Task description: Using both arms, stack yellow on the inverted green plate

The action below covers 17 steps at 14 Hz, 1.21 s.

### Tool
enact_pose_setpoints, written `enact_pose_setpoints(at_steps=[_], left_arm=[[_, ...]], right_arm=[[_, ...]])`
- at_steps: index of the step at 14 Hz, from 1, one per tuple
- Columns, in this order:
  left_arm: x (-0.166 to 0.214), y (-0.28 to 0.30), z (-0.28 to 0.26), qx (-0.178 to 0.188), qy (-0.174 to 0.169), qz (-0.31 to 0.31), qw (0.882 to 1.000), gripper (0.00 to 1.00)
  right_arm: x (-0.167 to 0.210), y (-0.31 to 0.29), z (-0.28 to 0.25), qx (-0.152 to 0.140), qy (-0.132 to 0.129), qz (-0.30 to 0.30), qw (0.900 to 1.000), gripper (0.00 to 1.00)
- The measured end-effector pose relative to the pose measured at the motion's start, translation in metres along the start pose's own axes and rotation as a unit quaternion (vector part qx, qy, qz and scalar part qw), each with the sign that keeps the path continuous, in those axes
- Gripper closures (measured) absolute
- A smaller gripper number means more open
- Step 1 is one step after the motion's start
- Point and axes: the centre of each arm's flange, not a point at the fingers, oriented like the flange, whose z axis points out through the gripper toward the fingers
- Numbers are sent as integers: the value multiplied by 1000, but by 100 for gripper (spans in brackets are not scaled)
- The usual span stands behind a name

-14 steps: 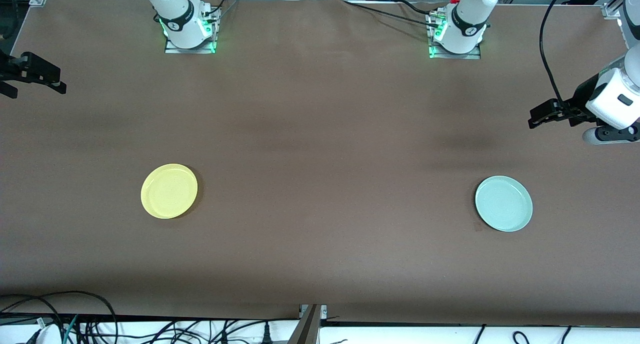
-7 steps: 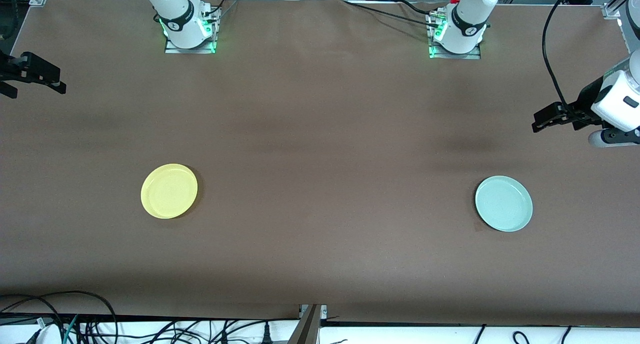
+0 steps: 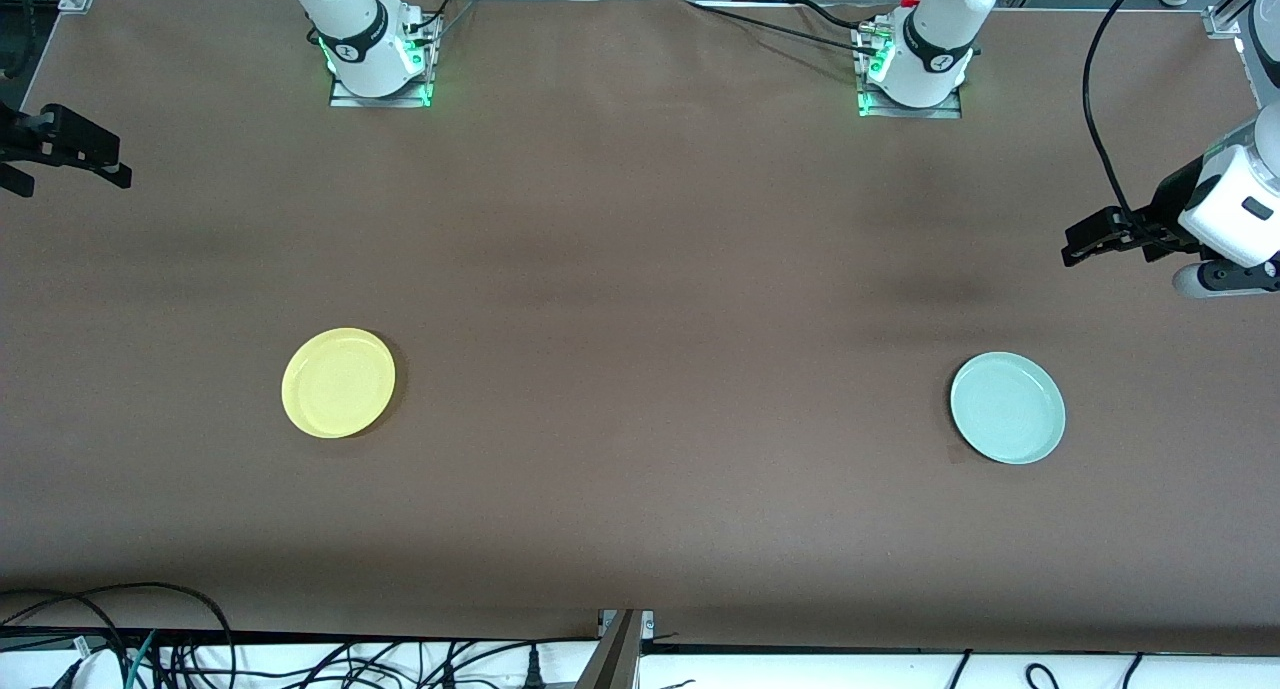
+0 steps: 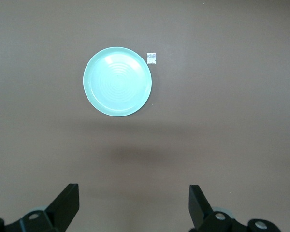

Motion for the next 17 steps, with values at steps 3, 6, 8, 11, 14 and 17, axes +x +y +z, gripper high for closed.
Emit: enact_pose_setpoints(at_steps=[3, 6, 8, 11, 14, 17], left_arm=[[0, 0, 0, 0, -2, 0, 1000, 0], [0, 1, 1, 0, -2, 1, 1000, 0], [0, 1, 1, 0, -3, 1, 1000, 0], [0, 3, 1, 0, -3, 2, 1000, 0], [0, 4, 1, 0, -2, 4, 1000, 0], [0, 4, 1, 0, -2, 4, 1000, 0]], right_arm=[[0, 1, 0, 0, 0, 1, 1000, 0], [0, 1, 0, 0, 0, 1, 1000, 0], [0, 1, 0, 0, 0, 1, 1000, 0], [0, 1, 0, 0, 0, 1, 1000, 0], [0, 1, 0, 0, 0, 1, 1000, 0], [0, 1, 0, 0, 0, 1, 1000, 0]])
